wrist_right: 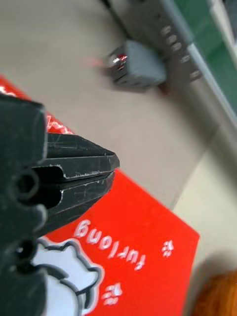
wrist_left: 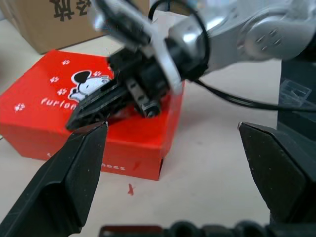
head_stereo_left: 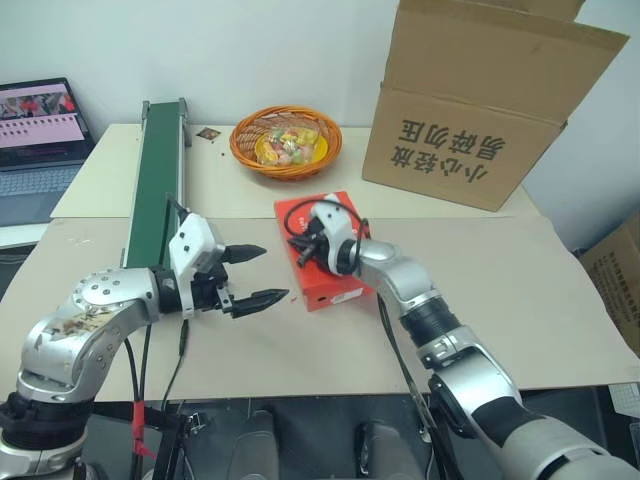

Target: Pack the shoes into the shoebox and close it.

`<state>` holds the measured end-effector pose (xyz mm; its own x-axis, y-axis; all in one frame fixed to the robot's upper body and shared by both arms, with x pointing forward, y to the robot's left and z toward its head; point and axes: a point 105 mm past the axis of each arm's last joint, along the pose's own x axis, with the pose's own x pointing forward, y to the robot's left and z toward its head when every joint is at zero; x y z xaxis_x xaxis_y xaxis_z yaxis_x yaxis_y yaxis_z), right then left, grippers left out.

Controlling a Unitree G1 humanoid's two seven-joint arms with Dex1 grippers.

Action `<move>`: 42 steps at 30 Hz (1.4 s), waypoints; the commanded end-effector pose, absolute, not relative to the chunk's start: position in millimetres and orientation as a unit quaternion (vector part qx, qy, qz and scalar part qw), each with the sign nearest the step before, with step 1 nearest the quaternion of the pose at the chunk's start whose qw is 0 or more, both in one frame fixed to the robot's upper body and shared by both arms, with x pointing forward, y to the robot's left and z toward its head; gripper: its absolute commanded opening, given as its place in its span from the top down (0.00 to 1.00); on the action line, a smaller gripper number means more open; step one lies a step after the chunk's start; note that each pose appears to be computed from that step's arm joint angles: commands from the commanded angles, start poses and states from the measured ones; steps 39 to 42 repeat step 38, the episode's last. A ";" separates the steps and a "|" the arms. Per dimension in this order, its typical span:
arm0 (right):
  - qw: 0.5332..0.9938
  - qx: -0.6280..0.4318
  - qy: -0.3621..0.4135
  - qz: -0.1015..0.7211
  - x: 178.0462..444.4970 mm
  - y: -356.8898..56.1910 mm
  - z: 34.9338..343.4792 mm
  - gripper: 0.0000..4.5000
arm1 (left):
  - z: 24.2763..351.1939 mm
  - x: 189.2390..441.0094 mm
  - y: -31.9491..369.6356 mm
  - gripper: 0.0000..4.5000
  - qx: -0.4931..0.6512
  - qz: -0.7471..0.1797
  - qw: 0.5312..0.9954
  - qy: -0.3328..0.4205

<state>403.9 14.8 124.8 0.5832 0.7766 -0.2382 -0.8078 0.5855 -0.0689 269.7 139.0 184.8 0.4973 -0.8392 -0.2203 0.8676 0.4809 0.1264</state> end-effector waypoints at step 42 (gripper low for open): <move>0.987 -0.105 0.018 0.121 390.9 -203.5 144.4 0.99 | 197.2 305.7 264.1 0.00 0.039 0.037 0.995 -0.080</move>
